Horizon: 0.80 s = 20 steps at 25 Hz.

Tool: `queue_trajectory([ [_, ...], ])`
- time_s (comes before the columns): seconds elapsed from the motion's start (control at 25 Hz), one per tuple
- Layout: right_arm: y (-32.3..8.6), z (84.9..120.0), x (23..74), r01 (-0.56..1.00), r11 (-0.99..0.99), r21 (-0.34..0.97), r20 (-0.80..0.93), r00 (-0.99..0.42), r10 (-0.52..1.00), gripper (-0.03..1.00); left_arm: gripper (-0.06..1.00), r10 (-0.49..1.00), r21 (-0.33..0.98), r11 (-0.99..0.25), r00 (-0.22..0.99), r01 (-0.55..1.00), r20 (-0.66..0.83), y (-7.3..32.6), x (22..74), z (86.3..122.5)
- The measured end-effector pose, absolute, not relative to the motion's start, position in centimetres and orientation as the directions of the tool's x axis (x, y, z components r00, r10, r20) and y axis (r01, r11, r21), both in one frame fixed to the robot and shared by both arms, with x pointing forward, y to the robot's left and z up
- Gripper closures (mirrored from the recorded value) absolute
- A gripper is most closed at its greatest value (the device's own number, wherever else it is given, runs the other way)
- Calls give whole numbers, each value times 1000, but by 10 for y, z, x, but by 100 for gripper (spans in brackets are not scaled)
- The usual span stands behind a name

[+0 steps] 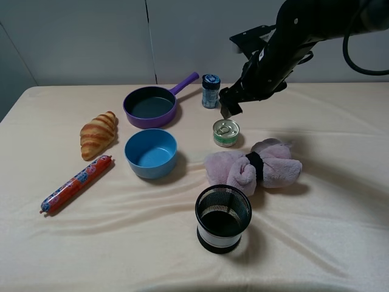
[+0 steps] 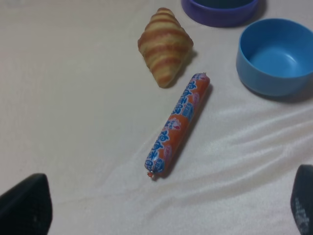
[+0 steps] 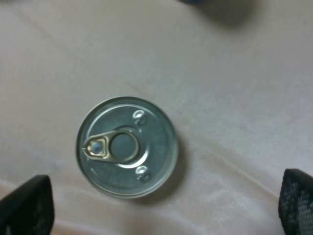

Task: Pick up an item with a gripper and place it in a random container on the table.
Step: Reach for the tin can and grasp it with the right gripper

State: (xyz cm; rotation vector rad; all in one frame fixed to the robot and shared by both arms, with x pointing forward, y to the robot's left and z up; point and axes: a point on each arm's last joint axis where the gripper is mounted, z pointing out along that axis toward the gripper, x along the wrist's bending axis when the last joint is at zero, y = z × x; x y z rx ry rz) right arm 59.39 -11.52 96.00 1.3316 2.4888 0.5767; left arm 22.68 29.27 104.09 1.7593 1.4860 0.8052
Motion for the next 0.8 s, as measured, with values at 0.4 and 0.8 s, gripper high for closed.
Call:
queue_trajectory([
  [0.4, -110, 926, 601, 745, 509, 432, -37, -549, 835, 27, -5, 988, 820, -109, 154, 562, 26, 293, 227, 1041],
  [0.8, -109, 903, 604, 761, 511, 400, -30, -547, 837, 27, -5, 988, 820, -109, 154, 562, 26, 293, 227, 1041],
])
